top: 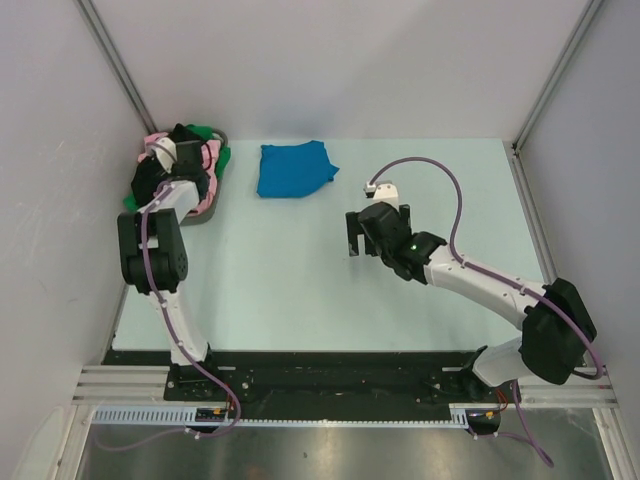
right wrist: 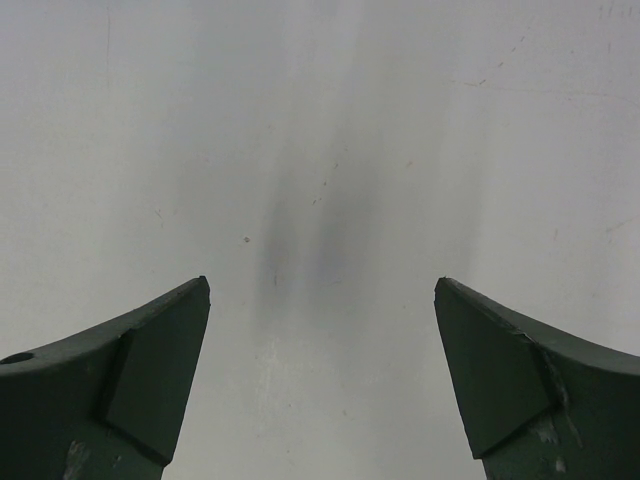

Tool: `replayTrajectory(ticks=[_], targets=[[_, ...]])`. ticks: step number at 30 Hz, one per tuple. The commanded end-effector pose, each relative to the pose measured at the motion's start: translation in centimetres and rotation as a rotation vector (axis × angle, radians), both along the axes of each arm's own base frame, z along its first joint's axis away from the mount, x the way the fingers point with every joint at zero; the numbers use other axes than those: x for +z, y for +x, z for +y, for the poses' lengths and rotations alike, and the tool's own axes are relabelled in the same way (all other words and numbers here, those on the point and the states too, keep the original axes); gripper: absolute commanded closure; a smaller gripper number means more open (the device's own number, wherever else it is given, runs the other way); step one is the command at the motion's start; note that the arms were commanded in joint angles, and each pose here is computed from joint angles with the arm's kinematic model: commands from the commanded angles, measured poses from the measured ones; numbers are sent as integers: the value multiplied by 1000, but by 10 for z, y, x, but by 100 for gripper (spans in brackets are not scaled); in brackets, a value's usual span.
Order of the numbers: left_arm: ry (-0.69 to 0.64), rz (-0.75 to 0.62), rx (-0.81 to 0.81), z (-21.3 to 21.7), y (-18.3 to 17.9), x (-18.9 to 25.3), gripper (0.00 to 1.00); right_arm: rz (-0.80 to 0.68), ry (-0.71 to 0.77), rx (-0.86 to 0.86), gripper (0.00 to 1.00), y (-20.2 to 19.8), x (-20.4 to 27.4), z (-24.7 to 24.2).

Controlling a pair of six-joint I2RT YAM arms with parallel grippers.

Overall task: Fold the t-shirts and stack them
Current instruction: Grab the tshirt from the pile

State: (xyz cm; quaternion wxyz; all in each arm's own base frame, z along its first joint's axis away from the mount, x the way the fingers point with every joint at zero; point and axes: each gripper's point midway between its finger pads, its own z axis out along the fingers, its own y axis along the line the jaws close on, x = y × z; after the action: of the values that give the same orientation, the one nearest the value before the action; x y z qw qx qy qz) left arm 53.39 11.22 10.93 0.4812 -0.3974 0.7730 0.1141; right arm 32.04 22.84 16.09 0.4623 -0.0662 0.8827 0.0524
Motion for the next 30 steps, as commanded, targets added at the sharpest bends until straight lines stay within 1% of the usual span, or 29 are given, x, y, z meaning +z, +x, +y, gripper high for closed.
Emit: replayTrajectory(ticks=[1, 2, 3, 4, 5, 7, 8, 9, 10, 11, 12, 13, 14, 15, 16, 18, 19, 21, 22, 23, 25, 26, 28, 29, 30], targets=[[-3, -72, 27, 17, 11, 16, 58, -14, 33, 13, 0, 6, 2, 9], [-7, -68, 23, 18, 9, 16, 66, -10, 30, 12, 0, 6, 0, 9], [-11, -68, 19, 17, 8, 15, 86, -4, 32, 16, 0, 6, -2, 10], [-15, -68, 22, 18, 6, 15, 97, -4, 37, 14, 0, 6, -1, 11], [-18, -69, 22, 18, 1, 18, 100, -1, 38, 21, 0, 5, -2, 12], [-25, -98, 19, 16, -4, 26, 100, 1, 50, 24, 0, 4, -1, 14], [-37, -84, 23, 14, -13, 17, 100, 1, 56, 25, 0, 4, -1, 15], [-45, -125, 21, 12, -19, 35, 100, 0, 71, 32, 0, 3, 2, 17], [-64, -164, 26, 10, -22, 41, 100, 1, 77, 36, 0, 1, 3, 19], [-95, -149, 16, 2, -32, 31, 100, -1, 89, 36, 0, 0, 5, 20], [-114, -207, 14, -1, -41, 53, 100, -4, 98, 40, 0, -1, 8, 21], [-160, -241, 23, -7, -48, 55, 100, -11, 109, 44, 0, -3, 13, 22], [-197, -226, 2, -18, -64, 42, 100, -14, 119, 54, 0, -7, 17, 25], [-217, -247, -3, -23, -71, 46, 100, -15, 134, 58, 0, -9, 20, 26], [-236, -301, -24, -34, -79, 66, 100, -23, 147, 61, 0, -12, 26, 26], [-260, -277, -59, -52, -96, 65, 100, -21, 162, 68, 0, -19, 31, 28], [-254, -326, -113, -67, -102, 90, 100, -21, 165, 69, 0, -22, 33, 28], [-258, -338, -159, -82, -115, 104, 100, -17, 168, 63, 0, -30, 37, 26], [-266, -355, -221, -102, -118, 114, 100, -15, 178, 53, 0, -32, 39, 24], [-270, -420, -258, -110, -128, 141, 100, -19, 184, 43, 0, -35, 43, 22], [-312, -480, -395, -141, -134, 167, 100, -16, 173, 8, 0, -41, 44, 12], [-318, -538, -450, -151, -142, 194, 100, -31, 186, -2, 0, -44, 52, 8], [-341, -569, -600, -186, -154, 217, 100, -43, 171, -56, 0, -46, 55, -7], [-341, -611, -653, -198, -159, 241, 100, -57, 183, -75, 0, -48, 62, -13], [-332, -628, -719, -211, -165, 254, 100, -85, 185, -108, 0, -50, 71, -26]])
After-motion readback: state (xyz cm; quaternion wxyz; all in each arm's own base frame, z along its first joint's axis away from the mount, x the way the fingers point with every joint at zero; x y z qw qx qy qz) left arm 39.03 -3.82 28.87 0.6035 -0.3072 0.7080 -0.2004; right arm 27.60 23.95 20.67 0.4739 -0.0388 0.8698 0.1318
